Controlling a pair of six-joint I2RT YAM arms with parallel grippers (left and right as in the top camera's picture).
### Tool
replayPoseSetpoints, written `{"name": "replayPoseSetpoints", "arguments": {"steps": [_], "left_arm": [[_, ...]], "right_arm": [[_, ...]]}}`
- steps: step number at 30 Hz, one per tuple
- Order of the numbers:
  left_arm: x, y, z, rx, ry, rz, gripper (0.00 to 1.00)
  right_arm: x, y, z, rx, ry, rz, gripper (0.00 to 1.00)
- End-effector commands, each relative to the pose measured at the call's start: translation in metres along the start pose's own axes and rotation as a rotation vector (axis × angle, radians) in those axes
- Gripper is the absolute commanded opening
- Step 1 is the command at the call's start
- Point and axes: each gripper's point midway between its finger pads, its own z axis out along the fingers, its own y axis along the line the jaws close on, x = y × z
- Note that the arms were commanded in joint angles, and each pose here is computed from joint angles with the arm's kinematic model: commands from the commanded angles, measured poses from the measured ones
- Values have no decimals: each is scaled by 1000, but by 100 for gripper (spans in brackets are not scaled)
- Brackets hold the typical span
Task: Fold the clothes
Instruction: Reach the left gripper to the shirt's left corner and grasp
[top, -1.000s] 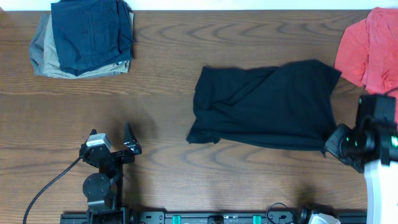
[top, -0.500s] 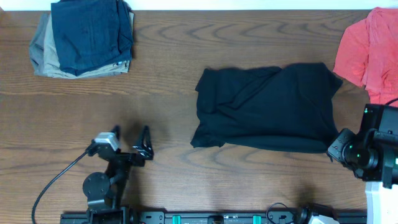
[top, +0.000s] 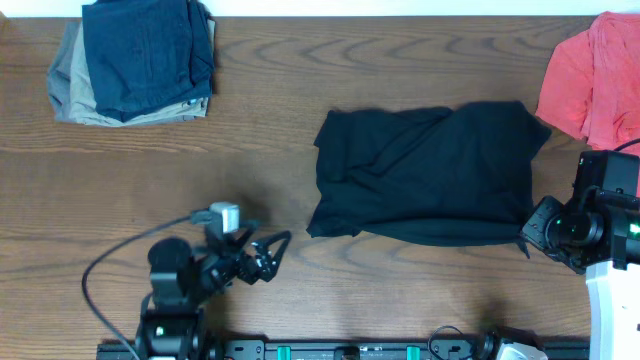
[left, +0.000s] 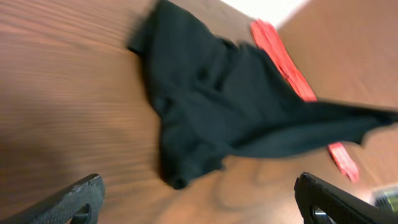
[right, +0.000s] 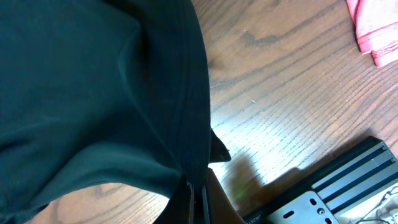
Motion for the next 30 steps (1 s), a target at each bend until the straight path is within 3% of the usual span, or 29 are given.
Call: {"name": "replayPoseSetpoints", "arguments": {"steps": [1,7,13,30], "left_arm": [[-9,-24,10,60,88,91,98],[29,7,36,-198,386,136,98],[66,42,54,-364,538,190,98],[56,54,95,-342,452,188,98]], "right_arm": [[-2,2,-3,-13,-7,-19,1],[0,0,-3,-9,2,-26,1],[2,0,-3,-6,8,-34,1],[2,0,-3,-9,9,-34,1]]}}
